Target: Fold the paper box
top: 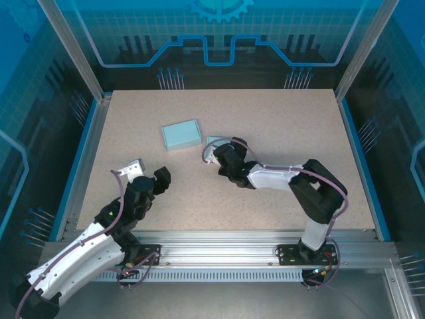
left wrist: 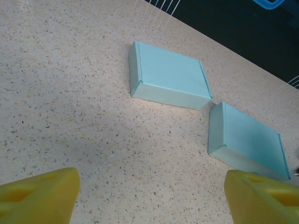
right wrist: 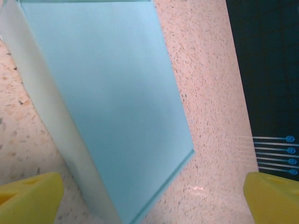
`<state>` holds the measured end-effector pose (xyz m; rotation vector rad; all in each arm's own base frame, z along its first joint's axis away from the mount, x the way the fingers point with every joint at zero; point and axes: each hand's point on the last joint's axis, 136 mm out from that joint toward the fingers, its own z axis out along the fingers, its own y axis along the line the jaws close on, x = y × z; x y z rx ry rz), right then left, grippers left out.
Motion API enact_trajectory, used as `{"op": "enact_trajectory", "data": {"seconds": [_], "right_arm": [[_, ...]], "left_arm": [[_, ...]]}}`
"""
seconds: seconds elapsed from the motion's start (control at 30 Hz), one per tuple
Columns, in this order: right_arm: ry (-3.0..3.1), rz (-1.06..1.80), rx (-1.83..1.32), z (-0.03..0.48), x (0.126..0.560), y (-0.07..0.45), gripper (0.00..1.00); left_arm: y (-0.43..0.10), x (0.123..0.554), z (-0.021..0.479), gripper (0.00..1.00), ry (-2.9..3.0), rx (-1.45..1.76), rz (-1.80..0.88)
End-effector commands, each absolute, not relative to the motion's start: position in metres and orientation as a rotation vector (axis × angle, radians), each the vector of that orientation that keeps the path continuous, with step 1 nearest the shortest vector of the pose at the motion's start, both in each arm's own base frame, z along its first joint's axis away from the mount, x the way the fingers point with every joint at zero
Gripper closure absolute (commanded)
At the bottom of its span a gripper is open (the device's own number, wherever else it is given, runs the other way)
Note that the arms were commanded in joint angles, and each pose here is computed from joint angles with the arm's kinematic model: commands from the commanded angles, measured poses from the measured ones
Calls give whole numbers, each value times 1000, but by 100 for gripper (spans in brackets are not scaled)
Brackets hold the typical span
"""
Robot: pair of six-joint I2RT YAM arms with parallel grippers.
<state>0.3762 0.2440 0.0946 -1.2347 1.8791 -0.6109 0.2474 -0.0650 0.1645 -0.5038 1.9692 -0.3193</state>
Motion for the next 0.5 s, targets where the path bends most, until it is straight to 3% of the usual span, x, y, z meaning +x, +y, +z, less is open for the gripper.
{"op": "enact_trajectory", "data": {"seconds": [0.0,0.1,0.2,0.47], "right_arm": [[1977,-385,-1062,116,354,242,0],[2058,-226,-904,127,345,229,0],[2145,-169,-809,118,337,212,0],[2337,-199,-662,93,333,188,0]], "left_arm": [[-62,252,184,15,1916,-503,-315],[-63,253,184,12,1918,-497,-311],[-66,256,182,1,1937,-482,-300],[-76,268,174,1,1994,-460,-269]]}}
